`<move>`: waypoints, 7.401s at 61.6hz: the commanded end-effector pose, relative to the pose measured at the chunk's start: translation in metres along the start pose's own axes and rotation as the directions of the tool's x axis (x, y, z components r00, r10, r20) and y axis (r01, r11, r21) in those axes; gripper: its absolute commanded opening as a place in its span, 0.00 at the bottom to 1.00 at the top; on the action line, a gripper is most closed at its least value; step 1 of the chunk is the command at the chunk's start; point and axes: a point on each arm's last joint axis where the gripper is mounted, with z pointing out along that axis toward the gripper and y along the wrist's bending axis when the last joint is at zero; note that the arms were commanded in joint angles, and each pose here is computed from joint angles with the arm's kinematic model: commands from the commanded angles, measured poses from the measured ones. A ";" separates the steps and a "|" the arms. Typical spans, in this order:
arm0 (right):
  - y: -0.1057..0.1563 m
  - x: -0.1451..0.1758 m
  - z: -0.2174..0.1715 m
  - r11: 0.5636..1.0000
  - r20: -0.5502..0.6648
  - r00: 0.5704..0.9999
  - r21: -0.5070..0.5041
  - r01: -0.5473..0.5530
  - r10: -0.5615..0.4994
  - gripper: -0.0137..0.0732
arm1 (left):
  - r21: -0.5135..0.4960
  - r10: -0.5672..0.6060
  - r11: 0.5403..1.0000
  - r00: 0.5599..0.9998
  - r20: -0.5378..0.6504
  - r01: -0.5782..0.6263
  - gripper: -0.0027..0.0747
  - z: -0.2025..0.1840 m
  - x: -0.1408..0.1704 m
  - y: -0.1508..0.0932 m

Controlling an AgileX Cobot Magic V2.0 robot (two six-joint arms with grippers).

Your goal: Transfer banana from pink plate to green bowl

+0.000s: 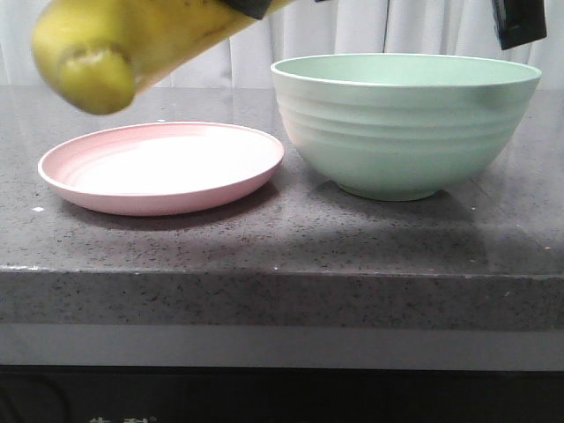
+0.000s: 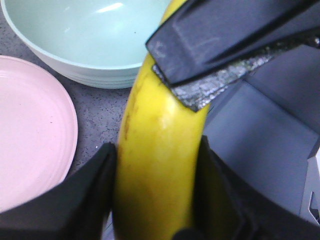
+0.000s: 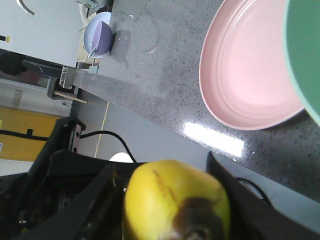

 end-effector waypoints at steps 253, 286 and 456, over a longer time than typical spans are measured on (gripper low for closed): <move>-0.045 0.111 -0.169 0.569 0.398 0.428 0.707 0.420 -0.811 0.08 | -0.550 0.053 0.706 0.741 0.669 0.446 0.01 -0.140 0.178 0.032; -0.045 0.111 -0.169 0.569 0.398 0.429 0.707 0.420 -0.811 0.08 | -0.585 0.088 0.679 0.741 0.665 0.444 0.01 -0.127 0.199 0.033; -0.144 0.136 -0.139 0.547 0.415 0.436 0.802 0.240 -0.799 0.08 | -0.597 0.077 0.651 0.741 0.667 0.470 0.01 -0.068 0.248 0.061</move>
